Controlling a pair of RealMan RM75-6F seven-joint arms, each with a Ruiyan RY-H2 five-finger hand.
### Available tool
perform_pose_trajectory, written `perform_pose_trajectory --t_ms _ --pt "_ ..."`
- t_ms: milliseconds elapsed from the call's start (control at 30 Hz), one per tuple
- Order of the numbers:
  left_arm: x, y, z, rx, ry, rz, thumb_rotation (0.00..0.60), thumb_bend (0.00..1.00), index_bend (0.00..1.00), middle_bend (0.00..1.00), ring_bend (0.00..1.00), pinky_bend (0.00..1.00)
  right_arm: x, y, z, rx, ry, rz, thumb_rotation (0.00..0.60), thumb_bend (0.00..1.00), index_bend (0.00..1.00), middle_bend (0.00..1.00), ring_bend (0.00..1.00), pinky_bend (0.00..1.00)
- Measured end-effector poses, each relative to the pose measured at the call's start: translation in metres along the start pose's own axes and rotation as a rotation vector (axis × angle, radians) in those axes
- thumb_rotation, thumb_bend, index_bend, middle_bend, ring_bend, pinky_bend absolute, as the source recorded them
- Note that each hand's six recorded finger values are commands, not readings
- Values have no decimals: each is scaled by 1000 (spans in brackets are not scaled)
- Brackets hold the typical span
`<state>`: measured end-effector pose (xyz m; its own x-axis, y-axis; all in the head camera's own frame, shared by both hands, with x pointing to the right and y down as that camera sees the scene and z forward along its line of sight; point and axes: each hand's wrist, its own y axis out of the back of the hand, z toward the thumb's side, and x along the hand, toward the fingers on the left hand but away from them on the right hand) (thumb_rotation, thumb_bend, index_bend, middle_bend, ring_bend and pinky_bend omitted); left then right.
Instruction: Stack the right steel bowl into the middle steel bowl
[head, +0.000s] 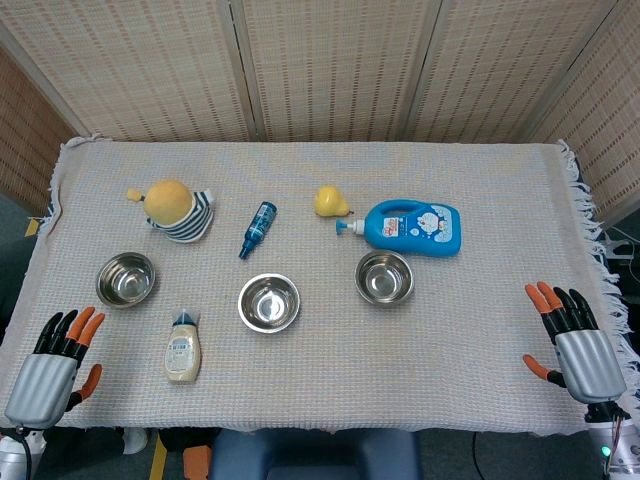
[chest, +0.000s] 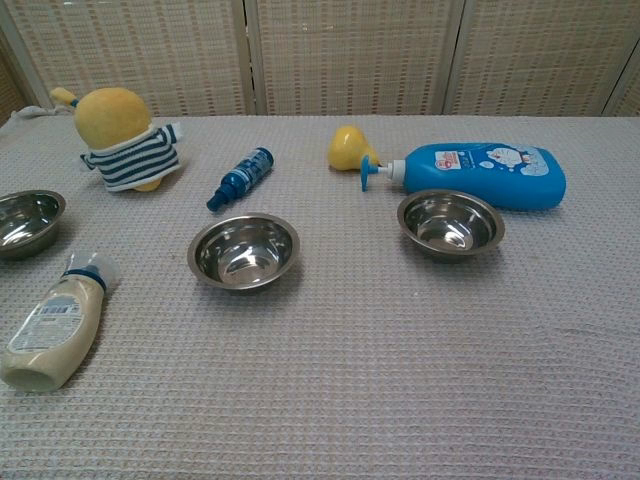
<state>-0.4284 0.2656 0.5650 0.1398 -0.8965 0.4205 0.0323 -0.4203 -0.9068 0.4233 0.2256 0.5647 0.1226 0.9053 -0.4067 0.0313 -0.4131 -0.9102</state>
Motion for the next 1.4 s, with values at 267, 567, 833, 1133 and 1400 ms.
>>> perform_pose_trajectory --t_ms 267,567,833,1133,1400 --pt "19 -21 -1 30 -17 -27 600 442 0 0 0 64 -1 3 -4 -3 -15 -9 600 74 0 0 0 0" --pt "64 -62 -31 139 26 -75 600 440 15 0 0 64 -3 3 -11 17 -56 -24 600 74 0 0 0 0" --pt "94 -97 -44 165 51 -130 600 437 48 0 0 64 -8 -2 -15 32 -85 -21 600 74 0 0 0 0" --pt "114 -119 -57 189 79 -159 600 437 173 0 0 64 -8 -2 -15 36 -89 -24 600 74 0 0 0 0" --pt "129 -125 -66 216 95 -141 600 444 448 14 0 67 -9 -5 -15 36 -88 -11 600 73 0 0 0 0"
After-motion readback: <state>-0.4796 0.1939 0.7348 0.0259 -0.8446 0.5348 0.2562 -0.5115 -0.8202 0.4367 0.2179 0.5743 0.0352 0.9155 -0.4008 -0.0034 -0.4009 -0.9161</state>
